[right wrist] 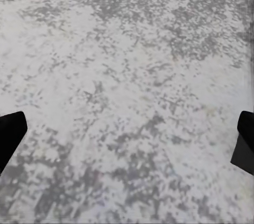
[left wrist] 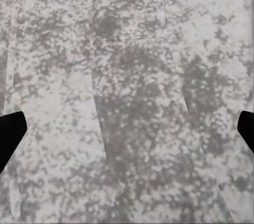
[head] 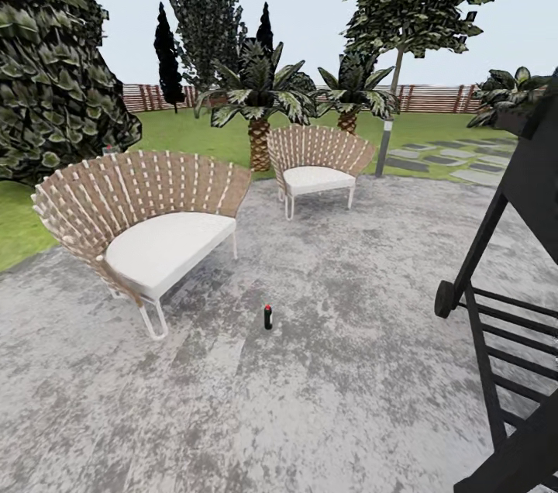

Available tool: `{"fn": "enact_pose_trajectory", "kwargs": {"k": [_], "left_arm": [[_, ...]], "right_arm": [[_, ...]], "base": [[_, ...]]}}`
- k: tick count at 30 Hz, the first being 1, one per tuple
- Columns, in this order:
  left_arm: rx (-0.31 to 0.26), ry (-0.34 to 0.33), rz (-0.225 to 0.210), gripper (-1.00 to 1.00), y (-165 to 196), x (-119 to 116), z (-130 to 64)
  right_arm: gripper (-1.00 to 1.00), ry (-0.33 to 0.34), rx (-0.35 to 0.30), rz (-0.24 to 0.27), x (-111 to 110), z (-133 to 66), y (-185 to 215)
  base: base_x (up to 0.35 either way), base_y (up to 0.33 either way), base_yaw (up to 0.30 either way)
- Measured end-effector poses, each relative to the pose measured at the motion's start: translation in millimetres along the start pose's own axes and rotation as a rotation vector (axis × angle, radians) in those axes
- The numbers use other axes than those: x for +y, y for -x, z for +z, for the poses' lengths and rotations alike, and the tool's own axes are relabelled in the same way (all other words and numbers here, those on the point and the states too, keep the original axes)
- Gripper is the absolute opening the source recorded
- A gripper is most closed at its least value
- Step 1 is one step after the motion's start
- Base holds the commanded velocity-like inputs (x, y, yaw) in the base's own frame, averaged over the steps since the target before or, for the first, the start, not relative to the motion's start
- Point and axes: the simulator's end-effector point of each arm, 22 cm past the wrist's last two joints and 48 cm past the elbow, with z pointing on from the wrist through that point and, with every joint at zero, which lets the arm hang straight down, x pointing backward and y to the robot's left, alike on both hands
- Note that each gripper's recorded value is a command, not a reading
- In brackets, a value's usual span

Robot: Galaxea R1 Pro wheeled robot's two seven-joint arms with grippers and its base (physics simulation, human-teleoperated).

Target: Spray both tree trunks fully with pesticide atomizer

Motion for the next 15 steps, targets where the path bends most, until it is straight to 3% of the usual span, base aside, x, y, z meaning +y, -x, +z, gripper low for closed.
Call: {"fn": "enact_pose_trajectory", "kwargs": {"k": [15], "left_arm": [[0.0, -0.001, 0.001, 1.0, 0.1, -0.2, 0.0]], "right_arm": [[1.0, -0.003, 0.0, 0.0, -0.5, 0.1, 0.0]], "base": [[0.293, 0.137, -0.006]]}}
